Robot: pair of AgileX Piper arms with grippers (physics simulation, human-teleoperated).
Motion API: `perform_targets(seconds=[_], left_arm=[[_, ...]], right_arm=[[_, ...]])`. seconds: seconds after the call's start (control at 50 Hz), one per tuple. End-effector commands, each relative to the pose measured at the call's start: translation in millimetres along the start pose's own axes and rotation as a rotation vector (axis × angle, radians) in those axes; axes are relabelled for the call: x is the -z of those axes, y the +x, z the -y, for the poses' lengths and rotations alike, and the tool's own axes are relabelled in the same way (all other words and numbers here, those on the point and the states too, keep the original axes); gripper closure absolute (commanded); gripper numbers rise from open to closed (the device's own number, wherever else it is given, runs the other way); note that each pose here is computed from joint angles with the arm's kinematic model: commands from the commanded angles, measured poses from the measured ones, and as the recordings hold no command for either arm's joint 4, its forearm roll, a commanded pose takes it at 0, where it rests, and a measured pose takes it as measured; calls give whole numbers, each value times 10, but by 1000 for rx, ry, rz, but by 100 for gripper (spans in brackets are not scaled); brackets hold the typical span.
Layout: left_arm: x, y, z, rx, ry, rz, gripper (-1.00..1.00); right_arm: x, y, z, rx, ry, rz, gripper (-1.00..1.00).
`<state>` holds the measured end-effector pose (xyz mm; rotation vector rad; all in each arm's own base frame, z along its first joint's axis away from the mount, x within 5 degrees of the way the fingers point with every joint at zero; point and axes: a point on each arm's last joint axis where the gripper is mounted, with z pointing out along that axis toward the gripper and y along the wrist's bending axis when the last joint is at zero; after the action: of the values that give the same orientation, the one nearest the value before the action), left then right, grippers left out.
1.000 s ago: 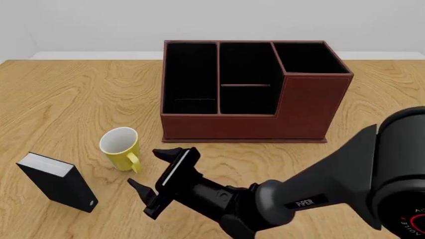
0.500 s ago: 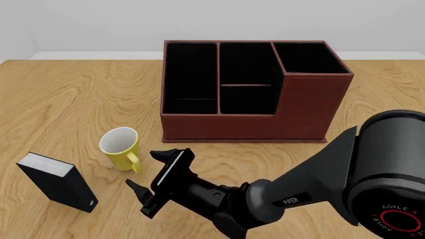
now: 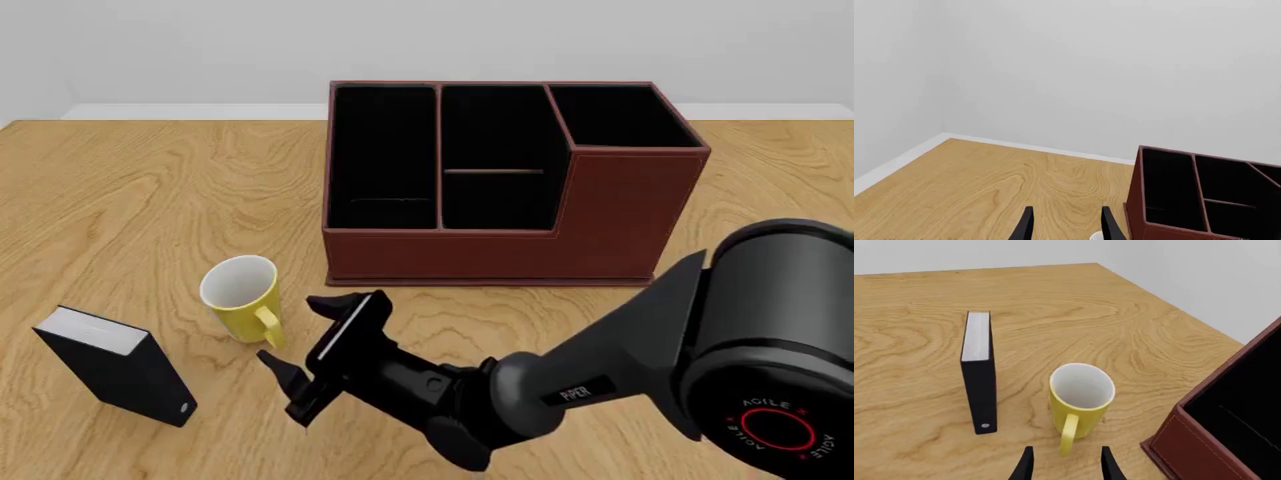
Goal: Pick up the yellow and white mug and place it to the right of the caddy.
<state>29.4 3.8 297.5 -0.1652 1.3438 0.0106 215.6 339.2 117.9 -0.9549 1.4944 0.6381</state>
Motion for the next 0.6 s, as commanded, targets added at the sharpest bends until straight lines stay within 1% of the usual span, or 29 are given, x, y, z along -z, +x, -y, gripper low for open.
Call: perform_targets(seconds=[0.02, 0.14, 0.22, 0.34, 0.4, 0.6], left_arm=[[-1, 6, -1, 1, 0, -2, -100], [-3, 14, -1, 1, 1, -5, -100], [-2, 13, -1, 1, 2, -6, -100], [-1, 8, 0, 4, 2, -7, -100], [-9, 41, -4, 3, 3, -7, -100], [-10, 47, -5, 6, -1, -10, -100]], right_arm=[[-39, -9, 19, 0, 4, -2, -100], [-71, 20, 22, -1, 5, -6, -100], [-98, 25, 52, -15, 12, -8, -100], [-117, 68, 50, -12, 12, -14, -100], [-130, 70, 43, -12, 10, -15, -100], [-186, 75, 27, -9, 6, -18, -100]])
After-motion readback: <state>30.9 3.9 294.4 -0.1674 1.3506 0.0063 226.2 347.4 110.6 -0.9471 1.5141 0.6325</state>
